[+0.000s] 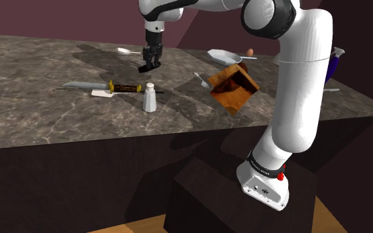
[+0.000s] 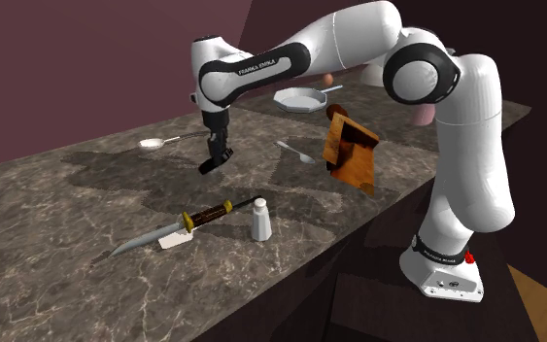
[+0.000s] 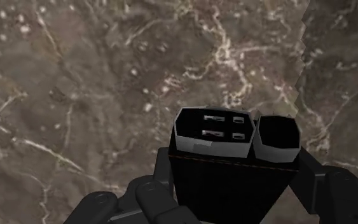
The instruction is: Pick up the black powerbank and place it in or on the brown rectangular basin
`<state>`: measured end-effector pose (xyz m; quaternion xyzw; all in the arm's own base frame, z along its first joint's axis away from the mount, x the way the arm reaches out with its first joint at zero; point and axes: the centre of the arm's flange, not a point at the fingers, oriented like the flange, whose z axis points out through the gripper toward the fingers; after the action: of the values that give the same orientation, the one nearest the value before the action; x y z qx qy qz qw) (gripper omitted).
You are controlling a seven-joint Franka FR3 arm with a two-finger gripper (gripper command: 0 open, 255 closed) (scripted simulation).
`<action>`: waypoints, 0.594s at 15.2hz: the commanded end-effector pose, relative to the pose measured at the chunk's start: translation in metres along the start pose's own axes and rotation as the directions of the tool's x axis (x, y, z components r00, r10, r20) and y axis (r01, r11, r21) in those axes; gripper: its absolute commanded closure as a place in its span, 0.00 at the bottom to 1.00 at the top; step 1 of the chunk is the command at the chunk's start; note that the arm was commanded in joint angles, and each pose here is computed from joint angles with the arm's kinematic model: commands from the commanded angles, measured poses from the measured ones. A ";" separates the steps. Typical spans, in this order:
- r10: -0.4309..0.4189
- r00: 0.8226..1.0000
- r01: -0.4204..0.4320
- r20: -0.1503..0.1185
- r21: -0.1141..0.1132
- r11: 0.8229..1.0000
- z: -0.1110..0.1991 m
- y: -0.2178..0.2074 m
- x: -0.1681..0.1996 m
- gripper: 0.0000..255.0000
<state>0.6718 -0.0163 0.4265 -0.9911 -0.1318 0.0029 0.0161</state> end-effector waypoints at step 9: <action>0.000 1.000 0.000 0.000 0.000 1.000 -0.053 -0.002 -0.001 1.00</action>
<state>0.6715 -0.0153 0.4722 -0.9911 -0.1319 0.0029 0.0160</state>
